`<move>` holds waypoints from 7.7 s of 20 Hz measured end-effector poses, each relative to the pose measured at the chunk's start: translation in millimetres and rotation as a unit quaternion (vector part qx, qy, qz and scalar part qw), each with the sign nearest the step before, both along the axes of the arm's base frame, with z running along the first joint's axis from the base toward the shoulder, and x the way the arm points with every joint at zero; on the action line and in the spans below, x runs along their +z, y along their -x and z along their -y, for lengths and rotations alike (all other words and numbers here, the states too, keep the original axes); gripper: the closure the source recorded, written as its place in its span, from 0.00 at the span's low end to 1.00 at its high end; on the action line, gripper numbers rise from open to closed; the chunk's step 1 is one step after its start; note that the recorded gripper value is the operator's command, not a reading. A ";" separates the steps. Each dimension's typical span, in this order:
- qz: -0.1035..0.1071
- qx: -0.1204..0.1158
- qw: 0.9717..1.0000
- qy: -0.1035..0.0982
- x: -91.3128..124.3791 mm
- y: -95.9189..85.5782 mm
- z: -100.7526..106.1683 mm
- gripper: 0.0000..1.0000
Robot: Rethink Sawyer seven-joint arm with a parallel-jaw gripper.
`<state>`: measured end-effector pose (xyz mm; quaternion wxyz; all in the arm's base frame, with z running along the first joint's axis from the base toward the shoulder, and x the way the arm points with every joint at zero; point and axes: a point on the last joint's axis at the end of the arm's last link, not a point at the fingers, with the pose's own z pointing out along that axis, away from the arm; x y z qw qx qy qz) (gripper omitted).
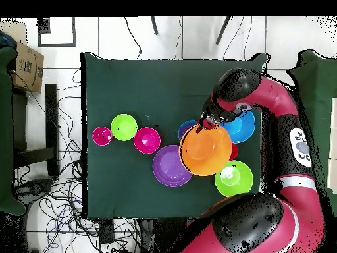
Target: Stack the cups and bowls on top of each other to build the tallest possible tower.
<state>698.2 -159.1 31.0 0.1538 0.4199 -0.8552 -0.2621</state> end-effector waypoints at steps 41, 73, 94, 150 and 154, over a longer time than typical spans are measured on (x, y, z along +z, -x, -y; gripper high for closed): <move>-0.192 0.068 0.973 0.113 113.4 -81.3 -64.2 0.00; 0.097 -0.018 0.986 0.133 -10.3 -128.9 38.8 0.00; -0.249 -0.010 0.966 0.070 -26.0 -81.8 -22.7 0.00; 0.122 0.000 0.985 0.121 222.4 -65.1 79.5 0.00; 0.106 0.002 0.987 0.119 212.9 -58.5 76.8 0.00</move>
